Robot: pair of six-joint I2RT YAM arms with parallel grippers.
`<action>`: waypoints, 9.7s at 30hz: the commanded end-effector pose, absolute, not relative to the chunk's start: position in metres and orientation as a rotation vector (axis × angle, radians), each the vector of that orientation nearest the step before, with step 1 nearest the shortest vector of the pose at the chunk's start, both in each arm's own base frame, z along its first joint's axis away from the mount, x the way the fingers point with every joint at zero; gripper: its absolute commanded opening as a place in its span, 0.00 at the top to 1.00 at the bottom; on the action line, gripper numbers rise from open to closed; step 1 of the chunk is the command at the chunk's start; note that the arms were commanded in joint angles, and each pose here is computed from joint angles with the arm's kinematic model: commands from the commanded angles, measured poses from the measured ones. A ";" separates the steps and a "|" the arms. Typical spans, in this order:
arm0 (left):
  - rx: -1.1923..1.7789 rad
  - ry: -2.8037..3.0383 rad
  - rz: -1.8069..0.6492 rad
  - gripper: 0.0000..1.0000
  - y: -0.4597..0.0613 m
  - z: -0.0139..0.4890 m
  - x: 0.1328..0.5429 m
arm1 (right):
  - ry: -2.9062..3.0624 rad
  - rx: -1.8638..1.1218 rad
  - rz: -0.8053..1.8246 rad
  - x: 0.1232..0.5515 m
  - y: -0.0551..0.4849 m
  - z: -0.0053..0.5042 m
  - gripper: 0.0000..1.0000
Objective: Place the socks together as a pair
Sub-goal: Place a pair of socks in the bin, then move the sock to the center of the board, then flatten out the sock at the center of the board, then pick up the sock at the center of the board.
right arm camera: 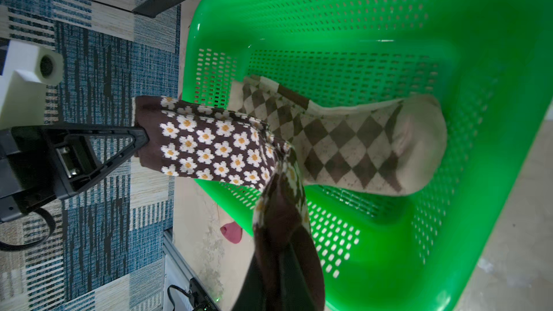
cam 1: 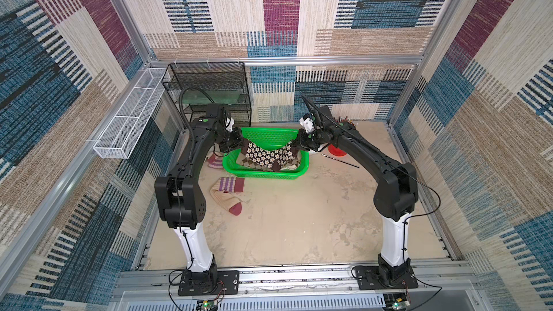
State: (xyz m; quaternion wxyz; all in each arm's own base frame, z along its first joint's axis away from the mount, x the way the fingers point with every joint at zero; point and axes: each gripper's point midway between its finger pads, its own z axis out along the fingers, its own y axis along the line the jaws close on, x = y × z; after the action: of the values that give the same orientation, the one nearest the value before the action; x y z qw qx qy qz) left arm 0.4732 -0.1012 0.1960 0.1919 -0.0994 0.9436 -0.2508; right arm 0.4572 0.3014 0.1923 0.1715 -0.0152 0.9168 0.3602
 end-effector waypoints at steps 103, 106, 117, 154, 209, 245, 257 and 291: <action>-0.249 2.836 -0.835 0.68 -0.381 0.091 0.218 | 2.331 -0.022 0.801 0.220 0.132 0.208 0.04; -0.250 2.792 -0.764 0.55 -0.346 0.112 0.222 | 2.329 0.007 0.815 0.215 0.128 0.207 0.04; 0.134 2.687 -0.630 0.48 -0.267 0.138 0.249 | 2.467 -0.101 1.040 0.204 0.162 0.161 0.02; 0.739 2.908 0.017 0.60 -0.213 0.020 0.295 | 2.441 -0.081 1.013 0.212 0.162 0.166 0.02; -0.017 2.557 -1.013 1.00 -0.346 0.295 0.175 | 2.326 -0.161 0.996 0.216 0.151 0.221 0.04; -0.518 2.610 -0.520 0.97 -0.150 0.106 0.221 | 2.721 -0.145 0.937 0.207 0.252 0.104 0.71; -0.654 2.665 -0.305 0.42 -0.101 0.071 0.208 | 2.850 -0.055 0.697 0.228 0.258 0.041 0.80; -0.943 2.576 -0.334 0.28 0.038 0.130 0.354 | 2.633 -0.002 0.803 0.204 0.212 0.124 0.09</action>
State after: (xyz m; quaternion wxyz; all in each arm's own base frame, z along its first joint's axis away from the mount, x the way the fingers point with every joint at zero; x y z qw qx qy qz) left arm 0.3335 0.0524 0.1342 0.2051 -0.3852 0.8971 -0.0693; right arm 0.2010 0.2017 0.1050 0.1732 0.0252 0.9504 0.2571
